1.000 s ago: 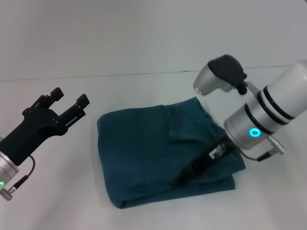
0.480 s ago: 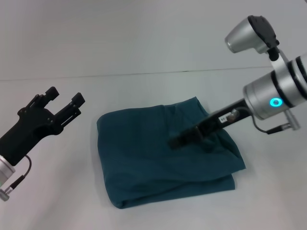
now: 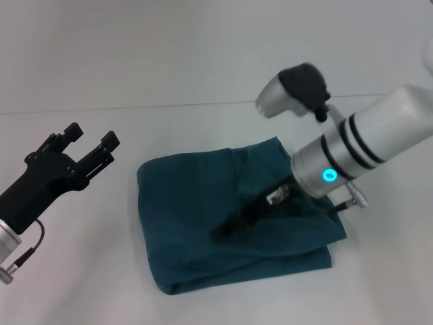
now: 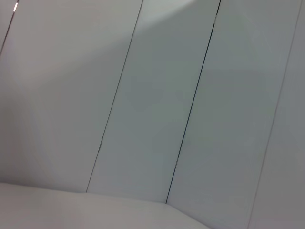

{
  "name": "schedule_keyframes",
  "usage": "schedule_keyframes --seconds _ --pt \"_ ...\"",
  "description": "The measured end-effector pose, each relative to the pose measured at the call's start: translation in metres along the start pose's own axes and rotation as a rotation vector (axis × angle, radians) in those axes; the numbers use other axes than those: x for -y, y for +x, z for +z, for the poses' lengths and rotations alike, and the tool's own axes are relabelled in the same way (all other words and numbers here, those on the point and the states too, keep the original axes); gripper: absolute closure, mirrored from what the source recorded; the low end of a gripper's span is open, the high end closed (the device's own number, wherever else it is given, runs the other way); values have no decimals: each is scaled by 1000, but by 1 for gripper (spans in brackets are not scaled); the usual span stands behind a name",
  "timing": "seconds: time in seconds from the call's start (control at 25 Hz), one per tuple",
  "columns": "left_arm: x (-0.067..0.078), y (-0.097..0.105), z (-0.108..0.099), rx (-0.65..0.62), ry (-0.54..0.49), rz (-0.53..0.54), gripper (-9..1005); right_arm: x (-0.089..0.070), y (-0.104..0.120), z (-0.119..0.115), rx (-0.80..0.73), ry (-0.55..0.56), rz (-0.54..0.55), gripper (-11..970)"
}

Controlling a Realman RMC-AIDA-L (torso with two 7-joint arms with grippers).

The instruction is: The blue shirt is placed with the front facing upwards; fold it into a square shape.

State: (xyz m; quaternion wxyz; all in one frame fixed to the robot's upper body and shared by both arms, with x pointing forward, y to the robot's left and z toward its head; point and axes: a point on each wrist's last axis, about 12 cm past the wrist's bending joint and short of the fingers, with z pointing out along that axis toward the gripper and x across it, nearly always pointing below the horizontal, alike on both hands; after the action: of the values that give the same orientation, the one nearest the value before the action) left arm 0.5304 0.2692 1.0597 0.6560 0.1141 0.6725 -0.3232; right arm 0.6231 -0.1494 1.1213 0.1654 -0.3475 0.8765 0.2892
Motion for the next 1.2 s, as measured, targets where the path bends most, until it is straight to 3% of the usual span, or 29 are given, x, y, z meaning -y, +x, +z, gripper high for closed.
schedule_keyframes --seconds 0.4,0.6,0.84,0.88,1.2 --pt "-1 0 0 -3 -10 0 136 -11 24 5 -201 -77 42 331" --pt "-1 0 0 -2 -10 0 136 -7 23 -19 -107 -112 57 331" --pt "-1 0 -1 0 -6 -1 136 16 14 -55 148 33 20 332" --pt "-1 0 -1 0 -6 -1 136 22 12 -55 194 98 -24 332" --pt "-1 1 -3 -1 -9 -2 137 22 9 -23 168 256 -174 322"
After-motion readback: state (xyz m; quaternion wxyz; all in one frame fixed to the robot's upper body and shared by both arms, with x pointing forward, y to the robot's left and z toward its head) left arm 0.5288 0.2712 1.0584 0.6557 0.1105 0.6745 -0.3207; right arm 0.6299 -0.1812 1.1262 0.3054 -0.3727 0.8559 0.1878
